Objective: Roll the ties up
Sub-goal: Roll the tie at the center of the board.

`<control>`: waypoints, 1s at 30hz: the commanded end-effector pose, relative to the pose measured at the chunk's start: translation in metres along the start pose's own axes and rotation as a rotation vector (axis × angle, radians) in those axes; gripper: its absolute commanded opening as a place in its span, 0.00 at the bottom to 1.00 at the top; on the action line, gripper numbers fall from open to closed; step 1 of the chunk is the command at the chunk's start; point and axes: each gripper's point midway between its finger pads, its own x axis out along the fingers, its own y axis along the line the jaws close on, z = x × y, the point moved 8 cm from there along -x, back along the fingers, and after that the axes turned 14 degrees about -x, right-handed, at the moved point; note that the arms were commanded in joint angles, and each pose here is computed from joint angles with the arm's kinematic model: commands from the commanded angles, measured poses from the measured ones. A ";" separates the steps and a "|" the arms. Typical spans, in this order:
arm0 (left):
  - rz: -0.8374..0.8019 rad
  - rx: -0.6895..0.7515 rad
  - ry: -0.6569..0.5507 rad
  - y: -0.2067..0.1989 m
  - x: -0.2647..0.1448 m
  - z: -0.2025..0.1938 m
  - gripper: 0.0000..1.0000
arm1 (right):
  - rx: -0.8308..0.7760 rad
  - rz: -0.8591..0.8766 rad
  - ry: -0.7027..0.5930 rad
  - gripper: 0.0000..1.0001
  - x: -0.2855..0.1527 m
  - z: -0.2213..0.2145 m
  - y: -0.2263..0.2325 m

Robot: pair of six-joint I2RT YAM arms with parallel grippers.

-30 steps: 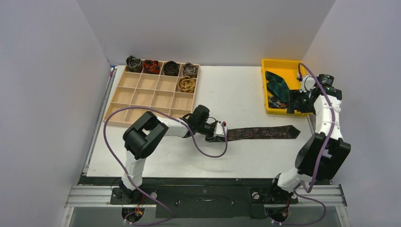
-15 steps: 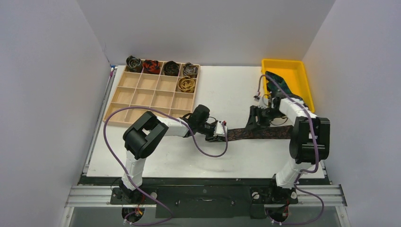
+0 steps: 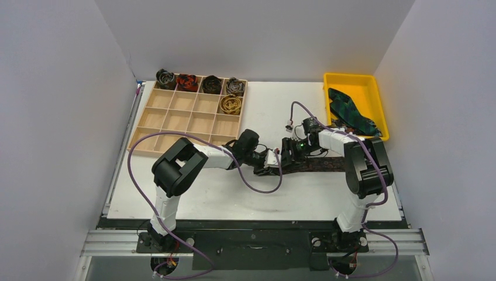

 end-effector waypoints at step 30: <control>-0.053 -0.299 0.359 -0.042 -0.010 -0.096 0.06 | -0.027 0.151 -0.043 0.05 0.007 0.009 0.015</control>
